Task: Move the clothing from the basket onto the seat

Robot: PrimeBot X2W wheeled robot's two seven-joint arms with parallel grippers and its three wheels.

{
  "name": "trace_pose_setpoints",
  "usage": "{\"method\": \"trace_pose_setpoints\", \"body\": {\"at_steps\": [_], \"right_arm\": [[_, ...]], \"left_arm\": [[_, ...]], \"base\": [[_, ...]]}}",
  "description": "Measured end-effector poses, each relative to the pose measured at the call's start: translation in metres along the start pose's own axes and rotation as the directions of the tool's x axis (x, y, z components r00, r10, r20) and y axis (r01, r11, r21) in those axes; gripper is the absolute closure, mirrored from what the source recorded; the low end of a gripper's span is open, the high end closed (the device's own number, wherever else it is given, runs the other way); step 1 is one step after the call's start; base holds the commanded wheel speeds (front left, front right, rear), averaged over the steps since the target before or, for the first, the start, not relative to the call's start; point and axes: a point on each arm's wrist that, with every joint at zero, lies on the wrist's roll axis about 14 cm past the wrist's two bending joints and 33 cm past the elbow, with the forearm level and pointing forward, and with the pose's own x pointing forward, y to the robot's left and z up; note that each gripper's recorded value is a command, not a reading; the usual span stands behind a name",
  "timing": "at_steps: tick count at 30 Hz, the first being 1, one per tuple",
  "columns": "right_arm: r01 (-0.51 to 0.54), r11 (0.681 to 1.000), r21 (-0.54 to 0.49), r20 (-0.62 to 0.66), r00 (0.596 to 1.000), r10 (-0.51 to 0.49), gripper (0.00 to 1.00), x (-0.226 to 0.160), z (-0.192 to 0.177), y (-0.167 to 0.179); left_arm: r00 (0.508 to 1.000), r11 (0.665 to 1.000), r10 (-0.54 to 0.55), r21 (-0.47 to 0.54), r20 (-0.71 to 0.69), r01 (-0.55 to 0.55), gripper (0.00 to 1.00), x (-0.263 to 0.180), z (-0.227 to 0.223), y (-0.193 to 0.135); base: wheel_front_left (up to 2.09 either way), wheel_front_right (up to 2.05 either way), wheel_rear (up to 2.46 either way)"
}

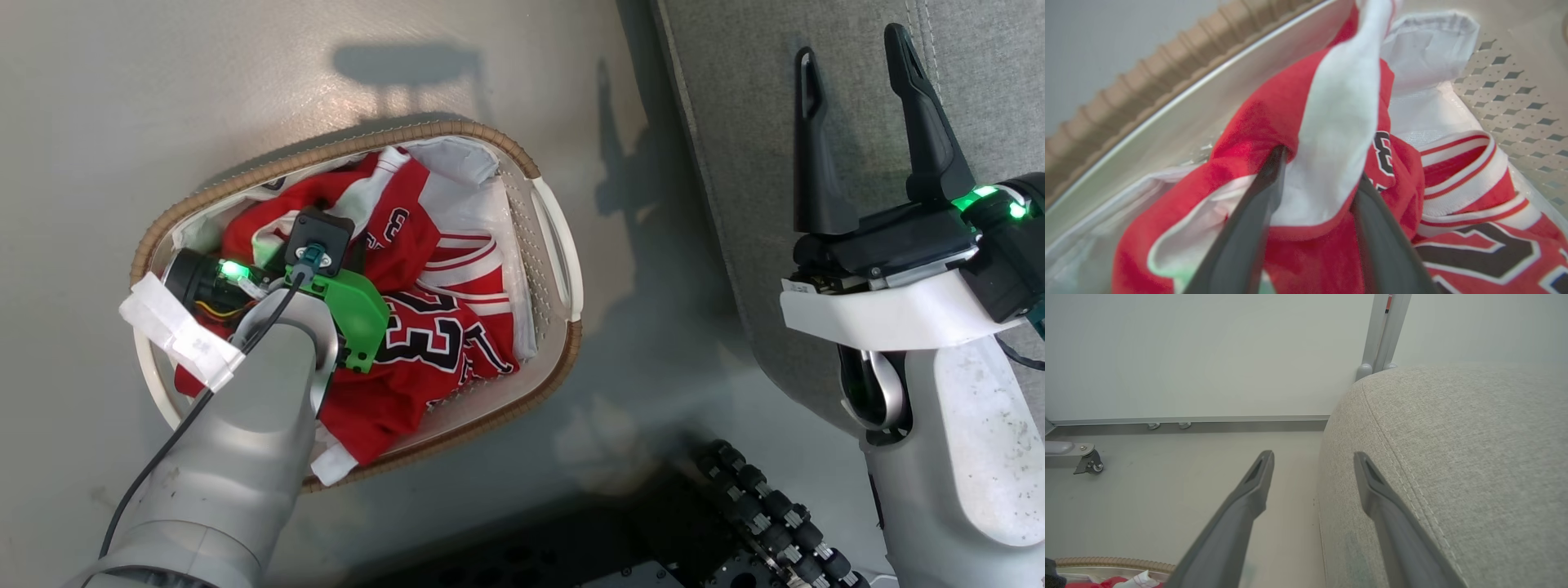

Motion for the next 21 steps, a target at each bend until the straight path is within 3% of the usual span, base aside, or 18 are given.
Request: {"method": "trace_pose_setpoints", "body": {"at_steps": [1, 11, 21], "right_arm": [[-0.001, 1.000, -0.001, -0.002, 1.000, 0.001, 0.00, 0.000, -0.001, 0.000], [-0.012, 1.000, 0.007, 0.016, 1.000, 0.012, 0.00, 0.001, 0.008, 0.006], [-0.009, 1.000, 0.009, 0.027, 1.000, 0.009, 0.00, -0.013, 0.028, 0.009]], "left_arm": [[1.000, 1.000, -0.002, -0.001, -0.006, 0.002, 1.00, 0.000, -0.002, -0.001], [0.997, 1.000, -0.014, -0.004, 0.070, 0.014, 1.00, -0.015, 0.021, -0.009], [0.981, 1.000, -0.001, 0.026, 0.196, -0.004, 1.00, -0.061, 0.053, -0.013]], "base": [[0.00, 0.00, 0.00], [0.00, 0.00, 0.00], [0.00, 0.00, 0.00]]}}
